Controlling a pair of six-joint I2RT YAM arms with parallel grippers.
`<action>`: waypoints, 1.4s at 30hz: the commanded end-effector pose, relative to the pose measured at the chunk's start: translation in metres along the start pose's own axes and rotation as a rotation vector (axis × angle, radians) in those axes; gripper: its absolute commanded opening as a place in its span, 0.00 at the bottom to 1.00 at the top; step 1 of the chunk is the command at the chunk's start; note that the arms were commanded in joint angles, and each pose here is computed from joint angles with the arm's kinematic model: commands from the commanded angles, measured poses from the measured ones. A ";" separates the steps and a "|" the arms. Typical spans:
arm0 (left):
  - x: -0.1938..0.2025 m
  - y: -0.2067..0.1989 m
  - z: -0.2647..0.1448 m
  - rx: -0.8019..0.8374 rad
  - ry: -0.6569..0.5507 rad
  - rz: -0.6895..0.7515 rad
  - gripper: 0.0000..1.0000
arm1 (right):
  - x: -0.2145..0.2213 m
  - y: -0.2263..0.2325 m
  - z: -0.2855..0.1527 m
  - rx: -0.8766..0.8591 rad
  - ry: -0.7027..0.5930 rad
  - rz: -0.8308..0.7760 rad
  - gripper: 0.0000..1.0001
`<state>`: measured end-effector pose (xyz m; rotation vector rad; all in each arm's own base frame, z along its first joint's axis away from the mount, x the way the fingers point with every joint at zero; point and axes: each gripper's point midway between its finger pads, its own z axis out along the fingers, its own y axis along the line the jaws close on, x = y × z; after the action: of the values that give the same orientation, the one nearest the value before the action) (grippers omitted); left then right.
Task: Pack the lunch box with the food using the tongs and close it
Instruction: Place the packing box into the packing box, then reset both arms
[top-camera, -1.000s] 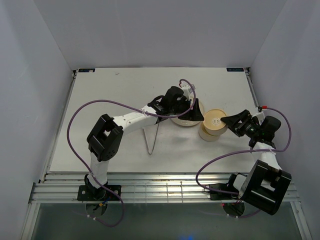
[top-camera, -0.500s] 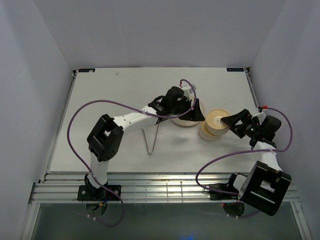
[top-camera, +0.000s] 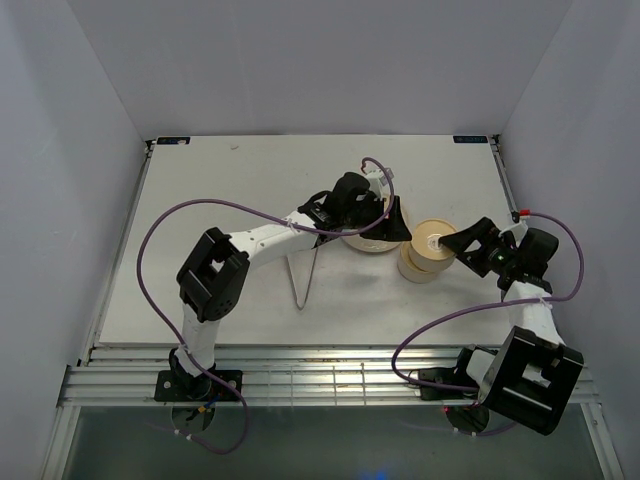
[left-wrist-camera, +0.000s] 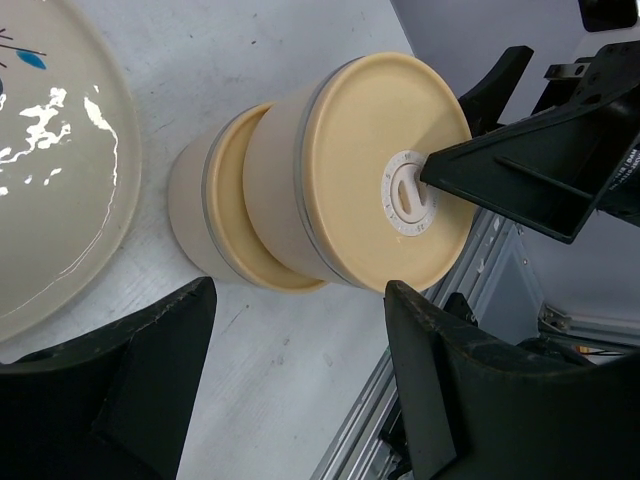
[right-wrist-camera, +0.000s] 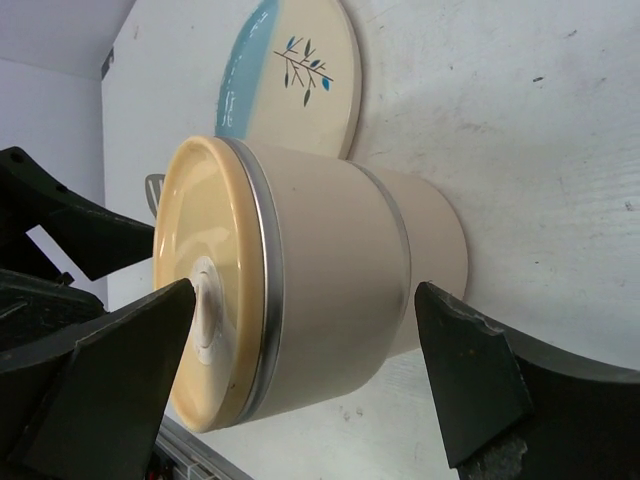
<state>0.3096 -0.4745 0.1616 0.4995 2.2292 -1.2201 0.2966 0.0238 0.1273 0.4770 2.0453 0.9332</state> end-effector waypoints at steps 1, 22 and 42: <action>-0.011 -0.017 -0.001 0.044 -0.021 0.019 0.78 | -0.019 0.008 -0.004 0.024 -0.045 -0.081 0.96; -0.026 -0.005 -0.021 -0.082 -0.085 0.064 0.81 | -0.032 0.023 -0.024 0.104 -0.086 -0.155 0.96; -0.057 -0.010 -0.235 -0.365 -0.546 0.202 0.98 | -0.010 0.207 -0.041 0.026 -0.198 -0.591 0.90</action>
<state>0.2871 -0.3077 0.3067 0.2345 1.8620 -0.7788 0.2649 0.1414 0.2925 -0.0743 1.8998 0.6253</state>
